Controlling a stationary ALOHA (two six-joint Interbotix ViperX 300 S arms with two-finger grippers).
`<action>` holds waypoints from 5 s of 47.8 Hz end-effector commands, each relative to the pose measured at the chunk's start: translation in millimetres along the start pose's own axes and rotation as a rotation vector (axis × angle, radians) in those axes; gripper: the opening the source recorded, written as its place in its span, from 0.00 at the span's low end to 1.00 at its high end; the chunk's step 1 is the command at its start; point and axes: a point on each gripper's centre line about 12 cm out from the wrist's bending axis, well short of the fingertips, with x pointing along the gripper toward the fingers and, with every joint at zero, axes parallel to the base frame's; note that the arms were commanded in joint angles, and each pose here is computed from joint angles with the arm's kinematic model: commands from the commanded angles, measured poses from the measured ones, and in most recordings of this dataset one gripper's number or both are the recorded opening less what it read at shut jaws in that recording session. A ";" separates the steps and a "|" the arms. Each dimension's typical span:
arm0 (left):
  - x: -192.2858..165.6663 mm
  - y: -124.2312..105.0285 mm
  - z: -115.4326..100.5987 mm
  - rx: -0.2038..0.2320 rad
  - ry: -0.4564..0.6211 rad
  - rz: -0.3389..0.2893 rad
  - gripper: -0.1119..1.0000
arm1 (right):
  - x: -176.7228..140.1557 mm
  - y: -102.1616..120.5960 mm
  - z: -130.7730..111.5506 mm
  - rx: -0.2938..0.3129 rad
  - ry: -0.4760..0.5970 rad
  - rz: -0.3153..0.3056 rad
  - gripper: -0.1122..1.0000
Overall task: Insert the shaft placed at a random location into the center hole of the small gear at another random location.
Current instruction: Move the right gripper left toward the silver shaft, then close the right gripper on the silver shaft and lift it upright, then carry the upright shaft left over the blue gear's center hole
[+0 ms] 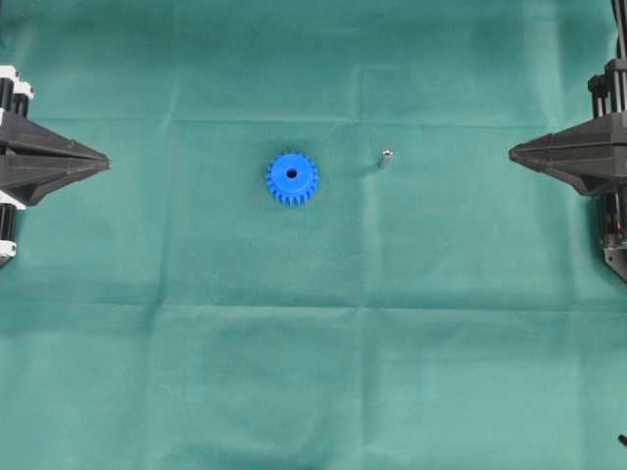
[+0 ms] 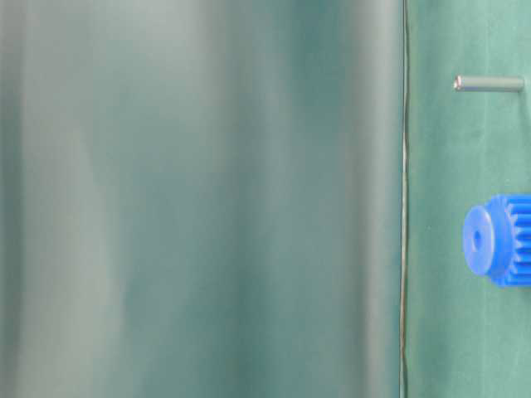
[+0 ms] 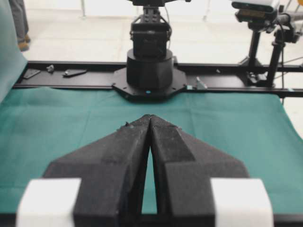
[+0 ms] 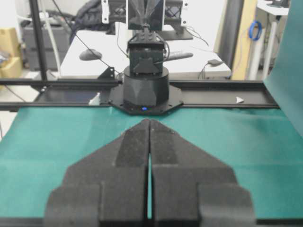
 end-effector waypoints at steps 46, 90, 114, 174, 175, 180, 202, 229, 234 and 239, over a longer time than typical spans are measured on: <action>4.3 -2.1 8.7 0.001 0.023 -0.012 0.10 | 72.0 -55.7 -113.8 -0.014 0.348 -0.191 0.87; 4.1 -0.9 3.6 0.001 0.057 -0.005 0.10 | 88.6 -74.0 -201.5 0.041 0.486 -0.259 0.79; 3.9 -0.9 3.4 0.001 0.060 -0.005 0.10 | 88.8 -71.8 -209.5 0.043 0.531 -0.249 0.22; 4.1 -0.9 3.1 -0.002 0.061 -0.005 0.10 | 104.9 -63.2 -127.9 0.051 0.459 -0.212 0.22; 4.2 -0.9 3.7 -0.002 0.060 -0.005 0.10 | 105.5 -62.8 -128.5 0.051 0.460 -0.211 0.22; 4.1 -0.9 3.1 -0.002 0.061 -0.005 0.10 | 112.3 -61.2 -128.3 0.051 0.459 -0.202 0.22; 4.1 -0.9 3.1 -0.002 0.061 -0.005 0.10 | 170.7 -47.5 -129.5 0.039 0.444 -0.138 0.22; 4.1 -0.9 3.1 -0.003 0.061 -0.005 0.10 | 205.8 -44.6 -135.5 0.036 0.452 -0.120 0.22; 4.1 -0.9 3.1 -0.003 0.061 -0.005 0.10 | 205.0 -44.5 -137.1 0.037 0.457 -0.120 0.22; 4.1 -0.9 3.1 -0.003 0.061 -0.005 0.10 | 204.6 -44.4 -138.2 0.037 0.460 -0.120 0.22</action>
